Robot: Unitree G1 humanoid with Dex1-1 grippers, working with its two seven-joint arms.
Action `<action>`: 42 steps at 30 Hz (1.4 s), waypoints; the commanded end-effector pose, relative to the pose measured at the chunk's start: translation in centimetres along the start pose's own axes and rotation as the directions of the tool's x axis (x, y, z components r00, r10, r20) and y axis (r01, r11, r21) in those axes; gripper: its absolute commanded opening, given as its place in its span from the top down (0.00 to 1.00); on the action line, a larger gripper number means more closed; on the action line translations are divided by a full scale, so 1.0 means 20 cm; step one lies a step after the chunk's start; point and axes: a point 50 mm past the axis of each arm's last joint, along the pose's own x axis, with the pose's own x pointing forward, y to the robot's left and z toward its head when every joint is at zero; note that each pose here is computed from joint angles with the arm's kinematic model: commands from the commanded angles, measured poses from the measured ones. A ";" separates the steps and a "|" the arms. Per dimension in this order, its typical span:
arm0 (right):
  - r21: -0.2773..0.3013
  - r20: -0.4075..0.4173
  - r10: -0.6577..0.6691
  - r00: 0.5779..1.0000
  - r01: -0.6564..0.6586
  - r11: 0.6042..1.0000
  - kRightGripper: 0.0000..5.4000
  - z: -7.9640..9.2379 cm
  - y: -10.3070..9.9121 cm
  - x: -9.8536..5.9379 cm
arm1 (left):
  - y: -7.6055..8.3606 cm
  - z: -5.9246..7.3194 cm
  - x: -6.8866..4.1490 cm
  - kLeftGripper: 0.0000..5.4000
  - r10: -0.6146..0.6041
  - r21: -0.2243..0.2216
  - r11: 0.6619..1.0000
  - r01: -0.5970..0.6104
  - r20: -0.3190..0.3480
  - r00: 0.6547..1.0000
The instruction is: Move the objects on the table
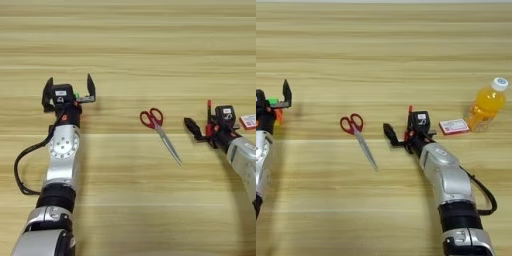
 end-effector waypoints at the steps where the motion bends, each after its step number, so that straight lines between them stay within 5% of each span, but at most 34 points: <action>1: 0.060 -0.181 -0.016 0.983 0.027 0.998 0.12 -0.21 0.00 -0.03 | 0.00 0.00 0.00 0.00 0.008 -0.001 1.000 -0.008 -0.006 1.000; 23: -0.043 -0.167 -0.043 0.985 0.037 0.998 0.57 -0.23 -0.01 -0.02 | 0.00 0.00 0.00 0.00 0.012 -0.004 1.000 -0.012 -0.005 1.000; 42: -0.062 -0.163 -0.039 0.986 0.029 0.998 0.89 -0.23 -0.01 -0.01 | 0.01 0.00 0.00 0.00 0.016 -0.005 1.000 -0.016 -0.004 1.000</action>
